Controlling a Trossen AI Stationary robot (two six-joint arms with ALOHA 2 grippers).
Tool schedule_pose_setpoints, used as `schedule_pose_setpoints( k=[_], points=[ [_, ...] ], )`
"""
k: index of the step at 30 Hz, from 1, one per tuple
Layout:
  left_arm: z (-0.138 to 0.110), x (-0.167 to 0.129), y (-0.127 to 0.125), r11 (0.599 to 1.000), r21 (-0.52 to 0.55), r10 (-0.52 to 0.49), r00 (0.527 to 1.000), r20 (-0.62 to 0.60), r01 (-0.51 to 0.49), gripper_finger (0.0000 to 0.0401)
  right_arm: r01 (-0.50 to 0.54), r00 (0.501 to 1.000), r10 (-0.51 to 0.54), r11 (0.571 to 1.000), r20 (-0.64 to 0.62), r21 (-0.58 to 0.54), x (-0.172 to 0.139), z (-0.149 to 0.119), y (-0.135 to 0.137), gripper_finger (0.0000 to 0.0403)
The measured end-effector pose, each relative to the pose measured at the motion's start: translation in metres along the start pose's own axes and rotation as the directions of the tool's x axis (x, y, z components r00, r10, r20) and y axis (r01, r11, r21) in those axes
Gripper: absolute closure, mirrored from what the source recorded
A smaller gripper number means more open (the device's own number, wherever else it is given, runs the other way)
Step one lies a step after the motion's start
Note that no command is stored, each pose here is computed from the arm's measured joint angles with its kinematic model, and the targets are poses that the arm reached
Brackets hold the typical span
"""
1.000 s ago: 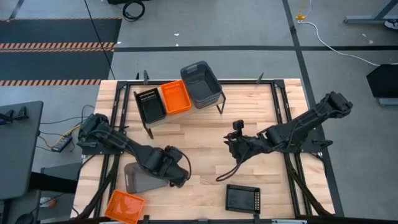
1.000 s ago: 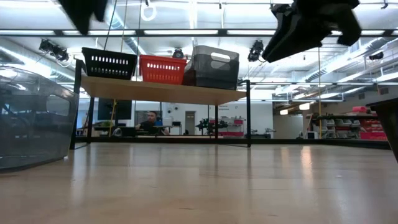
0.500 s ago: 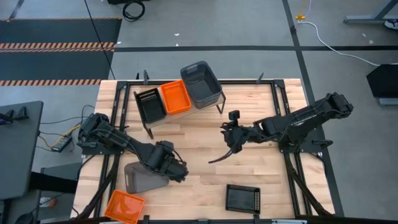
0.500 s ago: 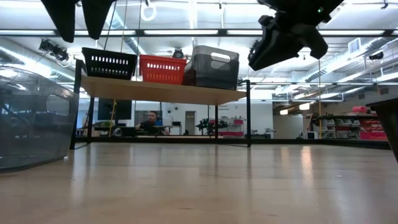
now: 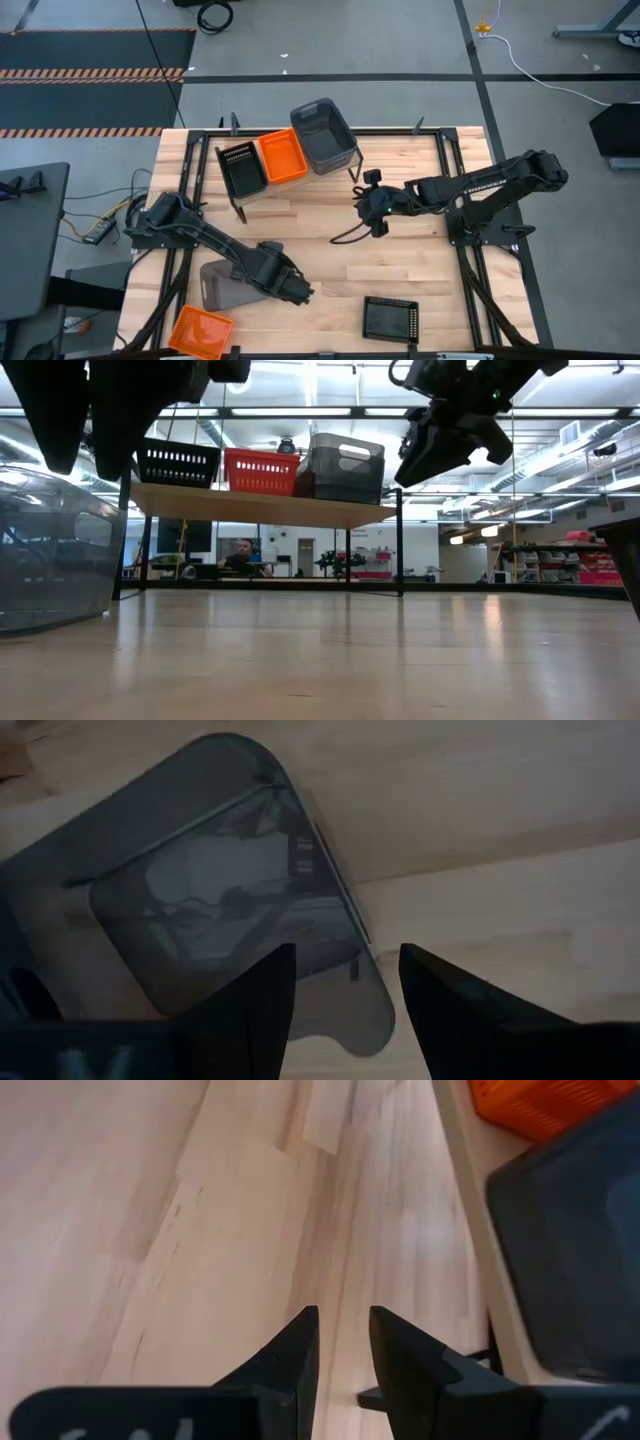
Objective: Stack baskets on shelf by color
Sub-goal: Stack the black bin on top of the other black bin on the shelf
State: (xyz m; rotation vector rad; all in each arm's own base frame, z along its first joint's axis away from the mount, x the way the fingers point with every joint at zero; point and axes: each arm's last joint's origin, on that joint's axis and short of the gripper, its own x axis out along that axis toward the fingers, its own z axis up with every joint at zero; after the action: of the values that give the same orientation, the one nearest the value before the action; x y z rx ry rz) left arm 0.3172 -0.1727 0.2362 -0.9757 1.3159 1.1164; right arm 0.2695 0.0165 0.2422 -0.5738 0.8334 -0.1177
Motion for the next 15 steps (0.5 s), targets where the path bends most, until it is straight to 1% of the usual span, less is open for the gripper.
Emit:
schedule_pose_setpoints(
  k=[9, 15],
  points=[
    [0.005, 0.014, -0.012, 1.0, -0.01, 0.003, 1.0, 0.012, -0.002, 0.0213, -0.077, 0.997, 0.077, 0.997, 0.006, 0.022, 0.006, -0.007, -0.012, 0.0304],
    [0.002, 0.028, -0.02, 1.0, 0.019, 0.019, 1.0, -0.009, -0.019, 0.0213, -0.12, 0.993, 0.12, 0.992, -0.008, 0.045, 0.009, -0.014, -0.02, 0.0304]
  ],
)
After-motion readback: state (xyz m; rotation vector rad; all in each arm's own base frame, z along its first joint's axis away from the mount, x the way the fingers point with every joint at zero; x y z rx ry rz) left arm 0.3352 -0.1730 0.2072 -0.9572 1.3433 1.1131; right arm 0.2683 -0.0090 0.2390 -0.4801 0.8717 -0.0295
